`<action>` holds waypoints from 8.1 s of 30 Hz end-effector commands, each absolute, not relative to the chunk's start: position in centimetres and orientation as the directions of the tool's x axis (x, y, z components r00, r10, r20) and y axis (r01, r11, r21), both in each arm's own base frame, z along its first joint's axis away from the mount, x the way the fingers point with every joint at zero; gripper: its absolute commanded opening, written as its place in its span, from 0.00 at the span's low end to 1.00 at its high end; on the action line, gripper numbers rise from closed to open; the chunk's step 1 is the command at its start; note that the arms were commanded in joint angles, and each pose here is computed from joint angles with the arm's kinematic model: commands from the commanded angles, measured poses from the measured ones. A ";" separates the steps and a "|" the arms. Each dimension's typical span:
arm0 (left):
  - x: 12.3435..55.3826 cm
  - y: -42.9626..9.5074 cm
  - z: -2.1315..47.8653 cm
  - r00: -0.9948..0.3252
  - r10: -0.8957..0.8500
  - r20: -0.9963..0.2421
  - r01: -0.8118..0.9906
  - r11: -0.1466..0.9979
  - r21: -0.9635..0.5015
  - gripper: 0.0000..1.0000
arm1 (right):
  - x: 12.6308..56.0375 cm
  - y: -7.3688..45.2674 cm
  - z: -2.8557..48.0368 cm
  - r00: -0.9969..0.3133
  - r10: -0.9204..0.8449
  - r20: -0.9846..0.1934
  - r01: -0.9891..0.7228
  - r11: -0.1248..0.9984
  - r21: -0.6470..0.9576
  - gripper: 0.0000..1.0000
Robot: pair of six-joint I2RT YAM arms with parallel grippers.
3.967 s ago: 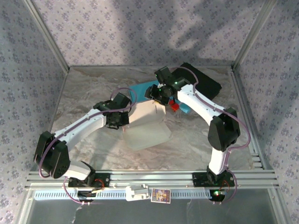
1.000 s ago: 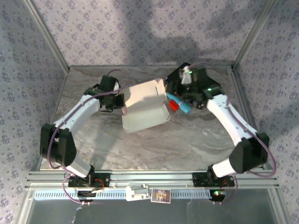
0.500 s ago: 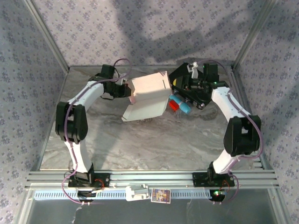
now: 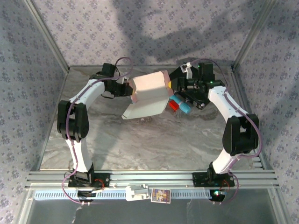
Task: Fold the paper box
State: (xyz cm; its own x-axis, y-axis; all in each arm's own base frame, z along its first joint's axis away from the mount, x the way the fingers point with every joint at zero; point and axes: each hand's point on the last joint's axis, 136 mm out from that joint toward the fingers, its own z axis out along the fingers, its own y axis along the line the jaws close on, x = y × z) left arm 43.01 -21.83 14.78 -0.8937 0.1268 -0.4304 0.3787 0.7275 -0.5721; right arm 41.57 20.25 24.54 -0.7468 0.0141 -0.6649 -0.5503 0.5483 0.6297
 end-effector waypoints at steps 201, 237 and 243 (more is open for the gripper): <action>37.5 -22.9 6.7 -0.937 -0.114 -0.329 0.005 0.940 -0.340 0.00 | 38.4 20.6 11.3 -0.910 -0.128 -0.394 -0.019 0.963 -0.269 0.00; 35.9 -22.6 8.0 -0.881 -0.195 -0.431 -0.078 0.959 -0.273 0.36 | 37.5 22.1 9.6 -0.923 -0.110 -0.368 -0.026 0.974 -0.225 0.00; 36.3 -22.1 8.3 -0.884 -0.192 -0.426 -0.061 0.952 -0.301 0.37 | 37.5 22.0 9.6 -0.924 -0.107 -0.366 -0.023 0.974 -0.227 0.00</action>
State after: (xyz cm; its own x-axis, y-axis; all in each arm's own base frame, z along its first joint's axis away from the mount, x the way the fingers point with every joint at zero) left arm 36.00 -21.59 6.76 -0.8903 -0.2163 -0.4006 -0.1178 0.9594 -0.2563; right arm 37.96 22.23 10.09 -0.9164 -0.1149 -0.3835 -0.0343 0.9769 -0.2109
